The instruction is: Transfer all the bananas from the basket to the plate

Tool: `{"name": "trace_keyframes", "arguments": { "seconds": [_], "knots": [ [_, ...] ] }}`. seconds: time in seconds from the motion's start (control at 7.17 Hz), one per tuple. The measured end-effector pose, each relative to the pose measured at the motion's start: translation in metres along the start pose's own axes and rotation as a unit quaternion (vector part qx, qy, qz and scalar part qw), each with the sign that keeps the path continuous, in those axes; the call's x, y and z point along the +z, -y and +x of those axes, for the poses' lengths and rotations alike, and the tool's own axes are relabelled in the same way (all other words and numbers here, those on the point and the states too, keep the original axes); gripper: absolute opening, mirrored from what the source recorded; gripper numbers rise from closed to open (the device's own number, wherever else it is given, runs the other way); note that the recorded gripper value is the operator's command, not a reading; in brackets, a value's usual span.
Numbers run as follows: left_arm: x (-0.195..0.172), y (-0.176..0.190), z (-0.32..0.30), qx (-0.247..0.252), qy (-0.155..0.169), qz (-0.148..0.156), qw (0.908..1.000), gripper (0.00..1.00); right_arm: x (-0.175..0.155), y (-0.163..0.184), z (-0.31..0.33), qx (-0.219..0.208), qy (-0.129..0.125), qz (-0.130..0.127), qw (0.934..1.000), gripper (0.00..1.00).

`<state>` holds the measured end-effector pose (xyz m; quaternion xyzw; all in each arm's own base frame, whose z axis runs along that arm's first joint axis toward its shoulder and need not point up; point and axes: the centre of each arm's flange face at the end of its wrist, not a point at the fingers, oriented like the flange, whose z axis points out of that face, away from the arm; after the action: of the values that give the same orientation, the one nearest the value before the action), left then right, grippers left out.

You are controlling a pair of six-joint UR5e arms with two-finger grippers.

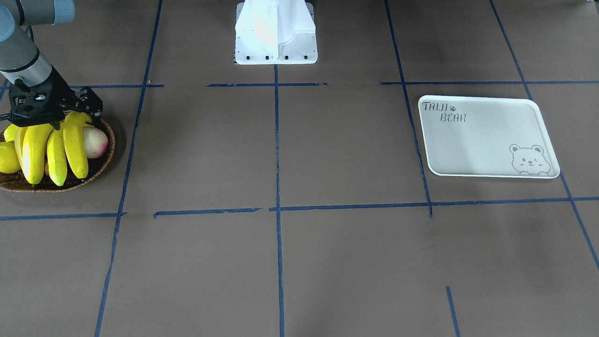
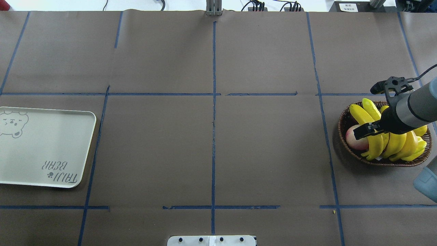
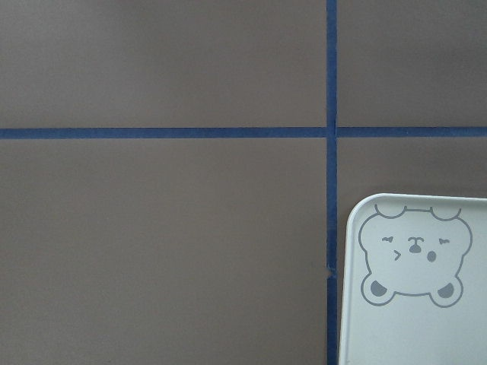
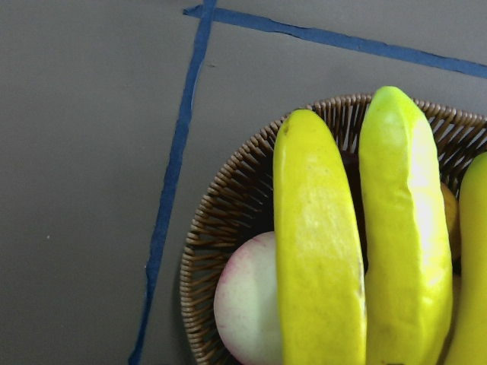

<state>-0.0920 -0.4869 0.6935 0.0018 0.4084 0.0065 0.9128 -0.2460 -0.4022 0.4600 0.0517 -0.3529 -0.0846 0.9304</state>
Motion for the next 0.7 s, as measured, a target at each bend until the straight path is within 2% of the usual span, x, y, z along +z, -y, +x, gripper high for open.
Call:
{"name": "trace_keyframes", "arguments": {
  "seconds": [0.56, 0.7],
  "knots": [
    [0.0008, -0.0002, -0.0008, 0.001, 0.0, 0.0, 1.0, 1.0, 0.0086, -0.0028, 0.0069, 0.006, -0.007, -0.009, 0.9999, 0.82],
    [0.0006, 0.0002, -0.0007, 0.002, 0.0, 0.002, 1.0, 1.0, 0.0101, -0.0029, 0.008, 0.007, -0.008, -0.01, 0.9999, 0.53]
  ]
}}
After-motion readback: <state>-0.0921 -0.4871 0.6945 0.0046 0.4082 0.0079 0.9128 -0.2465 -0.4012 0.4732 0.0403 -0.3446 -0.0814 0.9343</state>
